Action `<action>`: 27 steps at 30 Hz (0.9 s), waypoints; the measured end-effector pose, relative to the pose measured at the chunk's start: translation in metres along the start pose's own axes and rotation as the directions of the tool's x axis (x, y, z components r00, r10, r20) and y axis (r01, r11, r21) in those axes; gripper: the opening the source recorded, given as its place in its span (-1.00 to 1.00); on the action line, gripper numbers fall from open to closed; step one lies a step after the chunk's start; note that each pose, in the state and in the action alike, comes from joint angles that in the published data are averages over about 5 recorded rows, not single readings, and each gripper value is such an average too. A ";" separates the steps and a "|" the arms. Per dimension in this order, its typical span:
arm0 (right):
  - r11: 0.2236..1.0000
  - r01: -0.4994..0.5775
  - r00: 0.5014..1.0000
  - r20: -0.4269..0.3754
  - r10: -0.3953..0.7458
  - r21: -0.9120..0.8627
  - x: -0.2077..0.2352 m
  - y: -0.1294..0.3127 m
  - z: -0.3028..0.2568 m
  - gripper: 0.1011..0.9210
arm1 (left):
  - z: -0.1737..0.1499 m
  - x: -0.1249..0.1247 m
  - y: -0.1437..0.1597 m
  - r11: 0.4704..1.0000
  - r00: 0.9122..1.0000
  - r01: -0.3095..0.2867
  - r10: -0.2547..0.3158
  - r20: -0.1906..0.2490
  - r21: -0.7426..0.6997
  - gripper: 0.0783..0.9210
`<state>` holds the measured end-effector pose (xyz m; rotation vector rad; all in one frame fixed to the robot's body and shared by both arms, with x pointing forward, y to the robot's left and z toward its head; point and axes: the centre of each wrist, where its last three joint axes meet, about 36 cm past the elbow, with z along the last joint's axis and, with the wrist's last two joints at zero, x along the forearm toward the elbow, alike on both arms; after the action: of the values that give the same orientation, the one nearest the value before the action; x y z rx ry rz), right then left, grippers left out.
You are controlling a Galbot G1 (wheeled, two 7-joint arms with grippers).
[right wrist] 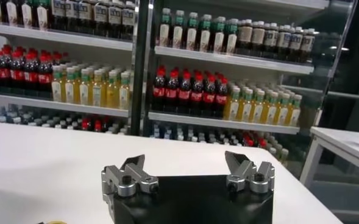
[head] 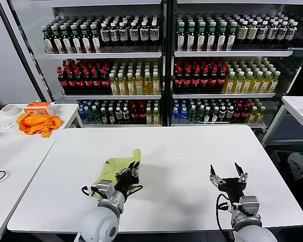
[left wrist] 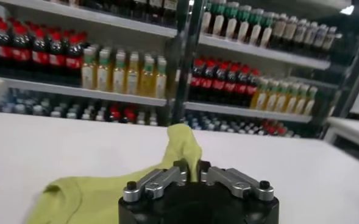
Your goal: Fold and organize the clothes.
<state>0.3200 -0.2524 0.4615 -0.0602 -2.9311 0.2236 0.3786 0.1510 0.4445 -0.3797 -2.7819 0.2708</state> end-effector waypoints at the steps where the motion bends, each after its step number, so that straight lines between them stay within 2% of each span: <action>1: 1.000 -0.001 1.000 0.001 0.001 -0.001 0.000 -0.001 -0.001 0.76 | 0.000 -0.002 -0.001 1.000 1.000 -0.009 0.009 0.007 0.010 -0.60; 6: 1.000 0.003 1.000 0.003 -0.003 -0.009 -0.001 -0.001 -0.003 0.76 | -0.004 -0.003 0.000 0.998 0.998 -0.051 0.049 0.048 0.041 -0.25; 10: 0.999 0.029 0.999 -0.013 -0.030 -0.035 -0.005 0.004 -0.004 0.76 | -0.012 0.004 0.011 0.998 0.994 -0.054 0.052 0.098 0.016 0.01; 16: 0.986 0.118 0.989 -0.072 -0.127 -0.118 -0.014 0.028 -0.008 0.76 | -0.017 0.020 0.051 0.992 0.987 0.038 -0.018 0.160 -0.123 0.42; 21: 0.962 0.203 0.965 -0.129 -0.228 -0.181 -0.024 0.066 -0.008 0.76 | -0.021 0.039 0.083 0.969 0.978 0.121 -0.079 0.193 -0.217 0.71; 27: 0.930 0.280 0.927 -0.184 -0.326 -0.236 -0.034 0.113 -0.008 0.76 | -0.023 0.055 0.102 0.951 0.971 0.169 -0.115 0.208 -0.260 0.77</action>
<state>0.3577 -0.1418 0.4452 0.3191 -2.6805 -0.1290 0.3591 0.2671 0.4582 -0.2237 -3.0262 -0.1257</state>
